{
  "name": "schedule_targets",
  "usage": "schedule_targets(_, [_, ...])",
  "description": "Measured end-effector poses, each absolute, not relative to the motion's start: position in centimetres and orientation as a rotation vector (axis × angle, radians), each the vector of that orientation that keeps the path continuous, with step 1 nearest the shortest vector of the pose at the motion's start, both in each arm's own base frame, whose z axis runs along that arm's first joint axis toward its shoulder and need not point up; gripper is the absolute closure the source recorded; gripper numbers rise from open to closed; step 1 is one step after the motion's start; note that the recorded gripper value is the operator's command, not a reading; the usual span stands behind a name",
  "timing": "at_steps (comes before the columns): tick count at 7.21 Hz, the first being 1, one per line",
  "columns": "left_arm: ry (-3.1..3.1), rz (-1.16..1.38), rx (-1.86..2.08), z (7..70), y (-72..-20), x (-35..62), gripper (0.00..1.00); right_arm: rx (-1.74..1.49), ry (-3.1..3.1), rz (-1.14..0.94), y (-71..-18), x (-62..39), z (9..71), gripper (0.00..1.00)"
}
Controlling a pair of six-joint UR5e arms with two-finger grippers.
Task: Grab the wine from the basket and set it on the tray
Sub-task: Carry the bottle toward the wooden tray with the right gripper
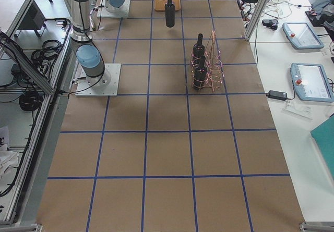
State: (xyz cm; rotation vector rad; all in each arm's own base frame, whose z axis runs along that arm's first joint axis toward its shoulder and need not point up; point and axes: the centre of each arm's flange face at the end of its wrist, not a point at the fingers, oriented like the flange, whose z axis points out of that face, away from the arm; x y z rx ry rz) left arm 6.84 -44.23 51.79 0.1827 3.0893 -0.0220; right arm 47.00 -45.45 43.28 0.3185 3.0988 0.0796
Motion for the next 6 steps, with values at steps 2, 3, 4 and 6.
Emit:
schedule_targets(2, [3.089, -0.023, 0.185, 51.8, -44.2, 6.9, 0.00, 0.338, 3.078, 0.075, -43.3, 50.4, 42.7, 0.83])
schedule_targets(3, [3.090, -0.023, 0.185, 51.8, -44.2, 6.9, 0.00, 0.337, 3.077, 0.077, -42.0, 51.8, 42.4, 0.78])
schedule_targets(4, [3.091, -0.023, 0.185, 51.8, -44.2, 6.9, 0.00, 0.340, 3.078, 0.084, -41.3, 52.5, 42.0, 0.53])
schedule_targets(6, [3.092, -0.021, 0.186, 51.8, -44.1, 6.6, 0.00, 0.340, 3.082, 0.091, -40.4, 53.6, 41.1, 0.00])
